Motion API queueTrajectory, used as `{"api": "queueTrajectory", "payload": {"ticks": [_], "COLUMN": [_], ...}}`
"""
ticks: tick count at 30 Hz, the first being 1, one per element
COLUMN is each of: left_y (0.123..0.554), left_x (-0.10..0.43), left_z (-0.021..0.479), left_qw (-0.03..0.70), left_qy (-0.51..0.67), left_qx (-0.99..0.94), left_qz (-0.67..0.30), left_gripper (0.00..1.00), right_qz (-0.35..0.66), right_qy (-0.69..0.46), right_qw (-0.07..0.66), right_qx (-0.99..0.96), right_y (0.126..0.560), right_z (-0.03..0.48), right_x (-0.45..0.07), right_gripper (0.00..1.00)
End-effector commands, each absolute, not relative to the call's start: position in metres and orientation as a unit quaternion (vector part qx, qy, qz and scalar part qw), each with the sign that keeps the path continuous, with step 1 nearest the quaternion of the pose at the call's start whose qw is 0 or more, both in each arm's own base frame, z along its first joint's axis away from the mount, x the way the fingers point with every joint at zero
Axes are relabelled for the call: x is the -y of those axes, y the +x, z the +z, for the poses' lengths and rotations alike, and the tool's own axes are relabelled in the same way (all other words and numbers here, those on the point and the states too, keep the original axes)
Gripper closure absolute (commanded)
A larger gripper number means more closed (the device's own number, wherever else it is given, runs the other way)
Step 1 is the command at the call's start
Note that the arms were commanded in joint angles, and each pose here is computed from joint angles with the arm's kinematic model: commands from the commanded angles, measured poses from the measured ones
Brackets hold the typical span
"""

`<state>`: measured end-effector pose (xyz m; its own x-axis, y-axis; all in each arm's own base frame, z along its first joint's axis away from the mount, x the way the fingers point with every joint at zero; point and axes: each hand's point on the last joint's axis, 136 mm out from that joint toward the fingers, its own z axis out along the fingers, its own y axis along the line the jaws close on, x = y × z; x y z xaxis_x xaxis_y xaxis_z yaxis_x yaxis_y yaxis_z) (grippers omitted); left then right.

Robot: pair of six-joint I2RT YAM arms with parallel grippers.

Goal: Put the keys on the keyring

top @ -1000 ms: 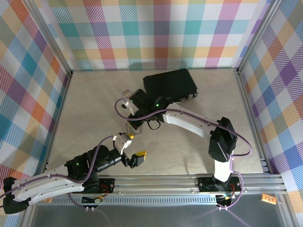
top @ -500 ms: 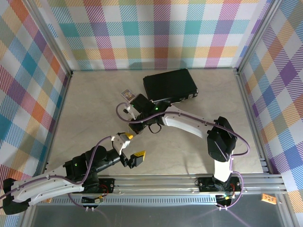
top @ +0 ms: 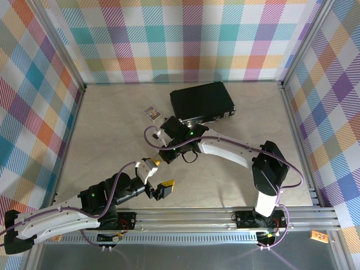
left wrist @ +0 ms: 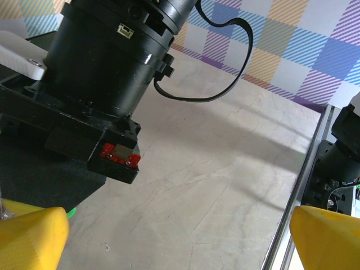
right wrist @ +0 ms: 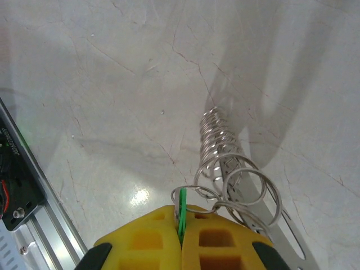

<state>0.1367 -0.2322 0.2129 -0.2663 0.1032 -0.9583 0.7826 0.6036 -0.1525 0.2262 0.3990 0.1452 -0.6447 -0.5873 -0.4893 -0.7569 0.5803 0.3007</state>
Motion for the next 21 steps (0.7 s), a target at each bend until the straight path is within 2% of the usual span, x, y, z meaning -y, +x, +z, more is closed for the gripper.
{"api": "queueTrajectory", "payload": {"ticks": [1, 21], "left_y": [0.135, 0.137], "left_x": [0.235, 0.234], "left_z": [0.229, 0.225], "left_qw": [0.537, 0.535], "left_qy": [0.302, 0.299], "left_qx": [-0.71, -0.715], "left_qz": [-0.341, -0.336], "left_gripper": [0.0, 0.0], "right_qz": [0.26, 0.234], "right_qy": [-0.379, -0.364], "right_qw": [0.166, 0.125], "right_qx": [-0.873, -0.893], "right_y": [0.22, 0.196], "right_z": [0.149, 0.116], "right_x": [-0.394, -0.358], "right_gripper": [1.0, 1.0]}}
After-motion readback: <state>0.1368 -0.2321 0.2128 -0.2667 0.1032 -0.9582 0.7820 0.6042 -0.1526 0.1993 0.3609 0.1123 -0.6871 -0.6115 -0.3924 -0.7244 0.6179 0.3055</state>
